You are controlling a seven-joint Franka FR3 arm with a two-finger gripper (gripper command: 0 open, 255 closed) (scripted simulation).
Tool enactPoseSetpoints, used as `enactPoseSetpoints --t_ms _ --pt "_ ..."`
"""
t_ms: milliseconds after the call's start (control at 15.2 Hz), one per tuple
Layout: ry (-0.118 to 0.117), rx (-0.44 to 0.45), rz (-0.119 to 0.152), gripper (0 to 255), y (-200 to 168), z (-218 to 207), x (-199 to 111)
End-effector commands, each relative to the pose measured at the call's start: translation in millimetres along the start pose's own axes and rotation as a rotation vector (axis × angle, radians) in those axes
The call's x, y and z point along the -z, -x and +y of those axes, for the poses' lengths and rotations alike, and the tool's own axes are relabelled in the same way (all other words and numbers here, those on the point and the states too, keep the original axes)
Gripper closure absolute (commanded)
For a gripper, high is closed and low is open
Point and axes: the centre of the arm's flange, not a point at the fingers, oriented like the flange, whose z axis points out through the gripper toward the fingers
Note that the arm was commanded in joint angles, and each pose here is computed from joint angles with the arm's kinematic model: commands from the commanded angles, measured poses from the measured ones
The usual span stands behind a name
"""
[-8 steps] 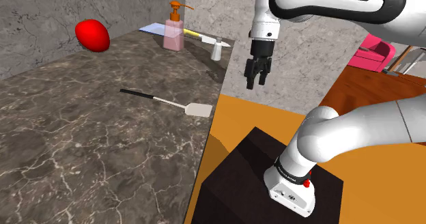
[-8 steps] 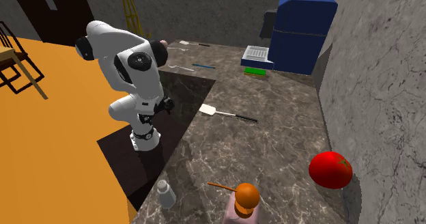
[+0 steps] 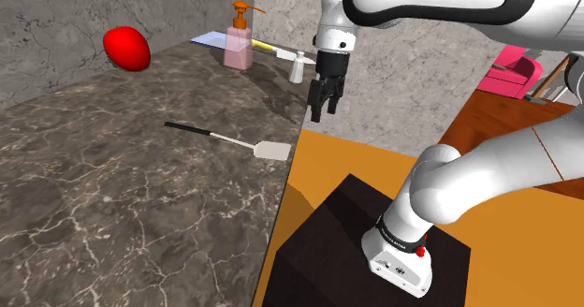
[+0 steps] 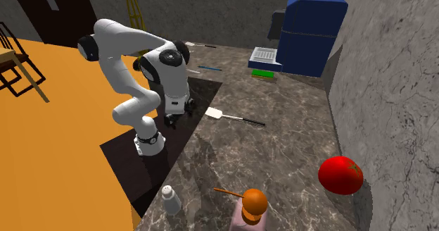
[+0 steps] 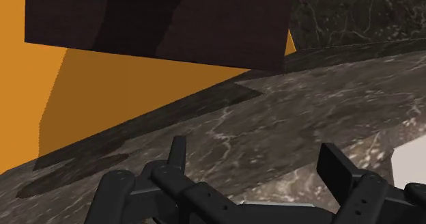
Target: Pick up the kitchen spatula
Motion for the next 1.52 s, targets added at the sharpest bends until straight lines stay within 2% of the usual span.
enactPoseSetpoints --t_ms 0,594,1122,1452 --pt "0.012 0.045 0.024 0 -14.9 -21.2 1.1" --pt "0.071 0.241 0.125 0 -64.8 -125.8 6.3" --pt "0.123 0.415 0.215 0 -90.8 -225.6 9.0" --pt "0.125 0.422 0.218 0 -95.2 -227.2 -11.6"
